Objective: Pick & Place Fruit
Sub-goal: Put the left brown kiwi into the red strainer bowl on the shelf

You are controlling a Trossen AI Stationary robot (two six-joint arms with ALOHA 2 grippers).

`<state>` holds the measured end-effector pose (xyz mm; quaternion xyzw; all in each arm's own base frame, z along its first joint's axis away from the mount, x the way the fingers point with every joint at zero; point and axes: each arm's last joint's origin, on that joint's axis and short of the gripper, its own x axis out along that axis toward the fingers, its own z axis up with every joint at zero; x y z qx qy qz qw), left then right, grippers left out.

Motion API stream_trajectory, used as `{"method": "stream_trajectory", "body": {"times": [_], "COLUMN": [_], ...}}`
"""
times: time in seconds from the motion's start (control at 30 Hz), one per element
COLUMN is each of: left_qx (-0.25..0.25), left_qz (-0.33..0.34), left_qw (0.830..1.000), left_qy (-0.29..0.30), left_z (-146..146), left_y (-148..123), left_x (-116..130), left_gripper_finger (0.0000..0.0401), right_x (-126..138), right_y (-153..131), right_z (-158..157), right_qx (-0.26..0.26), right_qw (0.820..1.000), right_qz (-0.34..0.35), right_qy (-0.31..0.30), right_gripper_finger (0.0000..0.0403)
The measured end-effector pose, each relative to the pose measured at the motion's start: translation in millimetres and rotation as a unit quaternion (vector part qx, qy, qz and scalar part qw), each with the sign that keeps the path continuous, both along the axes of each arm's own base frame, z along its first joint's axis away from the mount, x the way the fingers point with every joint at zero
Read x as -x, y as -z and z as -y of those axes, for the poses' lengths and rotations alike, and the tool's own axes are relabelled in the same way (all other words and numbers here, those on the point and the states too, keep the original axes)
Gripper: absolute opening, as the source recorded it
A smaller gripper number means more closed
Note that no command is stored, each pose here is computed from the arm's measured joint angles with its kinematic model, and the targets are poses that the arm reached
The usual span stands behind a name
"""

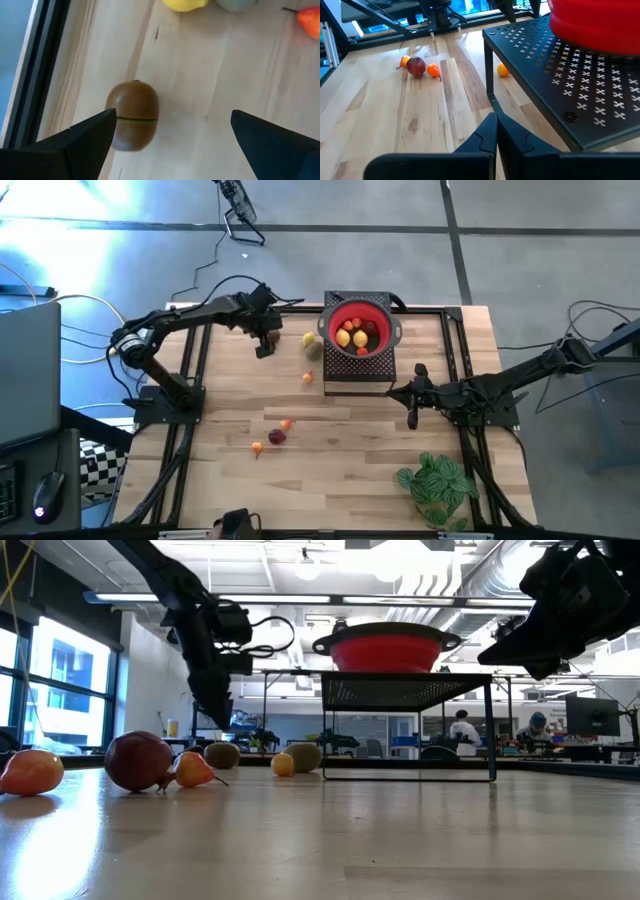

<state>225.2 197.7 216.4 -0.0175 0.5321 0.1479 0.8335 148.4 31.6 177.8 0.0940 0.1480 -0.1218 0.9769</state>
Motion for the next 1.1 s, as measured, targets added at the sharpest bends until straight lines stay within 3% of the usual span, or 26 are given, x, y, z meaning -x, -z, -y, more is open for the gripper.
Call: {"method": "stream_trajectory", "body": {"times": [0.27,0.6,0.87,1.1], "left_qx": [-0.040,0.005,-0.005,-0.027], "left_qz": [-0.026,-0.029,-0.078,-0.052], "left_qw": [0.999,0.999,0.996,0.997], "left_qy": [-0.026,-0.019,-0.036,-0.039], "left_z": [-3.6,-10.6,-18.1,-22.7], "left_y": [2.6,22.3,42.3,40.6], "left_x": [2.5,-1.5,-3.5,-8.3], "left_gripper_finger": [0.0385,0.0385,0.0385,0.0385], "right_x": [0.0,0.0,0.0,0.0], "right_y": [0.0,0.0,0.0,0.0], "right_z": [0.0,0.0,0.1,0.2], "right_qx": [-0.005,-0.005,-0.004,-0.002], "right_qw": [1.000,1.000,1.000,1.000], "right_qz": [0.001,0.001,0.001,0.001], "right_qy": [0.002,0.001,0.002,0.003], "right_gripper_finger": [0.0002,0.0002,0.0002,0.0002]}}
